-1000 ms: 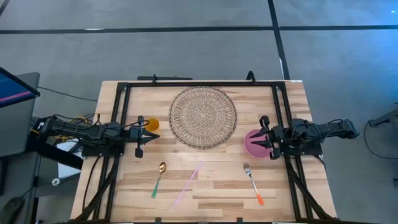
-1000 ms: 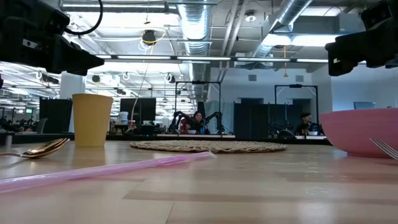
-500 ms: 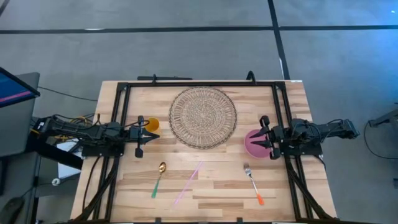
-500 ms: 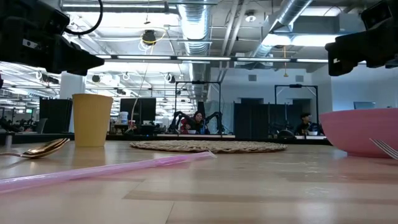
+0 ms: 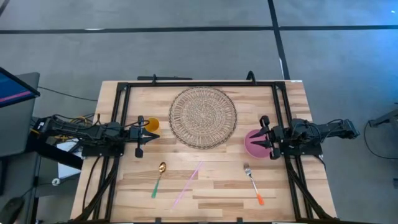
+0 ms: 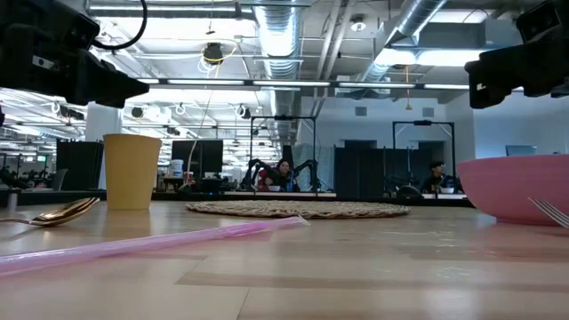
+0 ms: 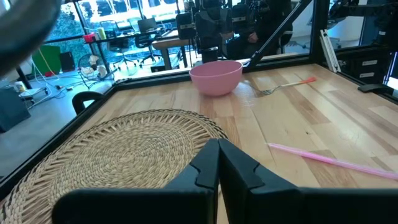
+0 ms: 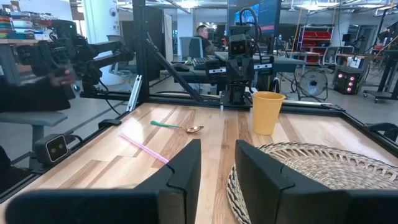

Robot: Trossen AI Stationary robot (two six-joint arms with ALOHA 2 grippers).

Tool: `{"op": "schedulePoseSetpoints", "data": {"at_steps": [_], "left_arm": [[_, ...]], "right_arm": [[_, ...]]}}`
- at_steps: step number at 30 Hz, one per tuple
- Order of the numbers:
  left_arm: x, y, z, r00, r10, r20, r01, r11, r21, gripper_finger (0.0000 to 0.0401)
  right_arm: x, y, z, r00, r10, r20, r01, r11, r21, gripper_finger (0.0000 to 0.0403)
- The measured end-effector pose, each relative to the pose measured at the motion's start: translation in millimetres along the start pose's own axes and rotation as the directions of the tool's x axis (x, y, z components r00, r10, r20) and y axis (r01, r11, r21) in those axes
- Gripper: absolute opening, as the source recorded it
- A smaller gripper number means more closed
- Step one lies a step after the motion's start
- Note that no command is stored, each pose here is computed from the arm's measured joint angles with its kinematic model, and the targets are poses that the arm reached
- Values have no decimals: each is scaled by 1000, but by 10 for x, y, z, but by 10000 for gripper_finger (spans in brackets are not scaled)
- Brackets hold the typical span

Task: Pick & Place Utensil
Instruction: Put the pink bowl on the brown table mat

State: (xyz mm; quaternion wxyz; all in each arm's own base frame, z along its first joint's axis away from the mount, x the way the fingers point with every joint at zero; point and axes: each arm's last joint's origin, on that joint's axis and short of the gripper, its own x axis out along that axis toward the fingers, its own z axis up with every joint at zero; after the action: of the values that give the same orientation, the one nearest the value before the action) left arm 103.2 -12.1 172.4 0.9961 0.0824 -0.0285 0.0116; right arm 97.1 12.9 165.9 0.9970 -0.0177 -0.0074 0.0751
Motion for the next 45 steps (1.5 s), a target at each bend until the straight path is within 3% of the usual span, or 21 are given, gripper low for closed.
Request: {"op": "schedulePoseSetpoints", "data": {"at_steps": [7,12,15,19,23,26,32,37,41,45], "left_arm": [[-1,5,31,999,5,32,-5,1000,-6,8],[0,9,50,999,8,51,-6,999,-47,8],[3,12,75,997,13,76,-9,998,-58,8],[6,25,152,988,28,152,-14,995,-98,8],[4,40,234,971,46,234,-25,995,-92,29],[23,43,271,972,46,230,-27,996,-81,62],[99,79,551,970,47,238,-28,996,-83,127],[213,99,790,971,46,233,-28,996,-82,144],[321,93,871,979,40,201,-26,997,-71,143],[388,89,916,982,41,184,-29,997,-69,138]], "right_arm": [[-2,-5,60,998,-5,62,8,999,-42,92],[-15,-8,166,985,-8,172,15,999,-39,92],[-34,-15,250,966,-26,258,52,994,-95,92],[-53,-28,310,946,-65,318,89,994,-62,92],[-37,-28,323,954,-65,292,73,997,-18,103],[-14,-31,374,959,-67,277,65,998,14,129],[96,-59,623,972,-124,201,112,991,72,197],[282,-33,815,989,-135,-58,143,977,160,212],[416,36,920,943,-129,-308,202,955,218,204],[507,125,1037,884,-130,-449,253,941,226,192]]}}
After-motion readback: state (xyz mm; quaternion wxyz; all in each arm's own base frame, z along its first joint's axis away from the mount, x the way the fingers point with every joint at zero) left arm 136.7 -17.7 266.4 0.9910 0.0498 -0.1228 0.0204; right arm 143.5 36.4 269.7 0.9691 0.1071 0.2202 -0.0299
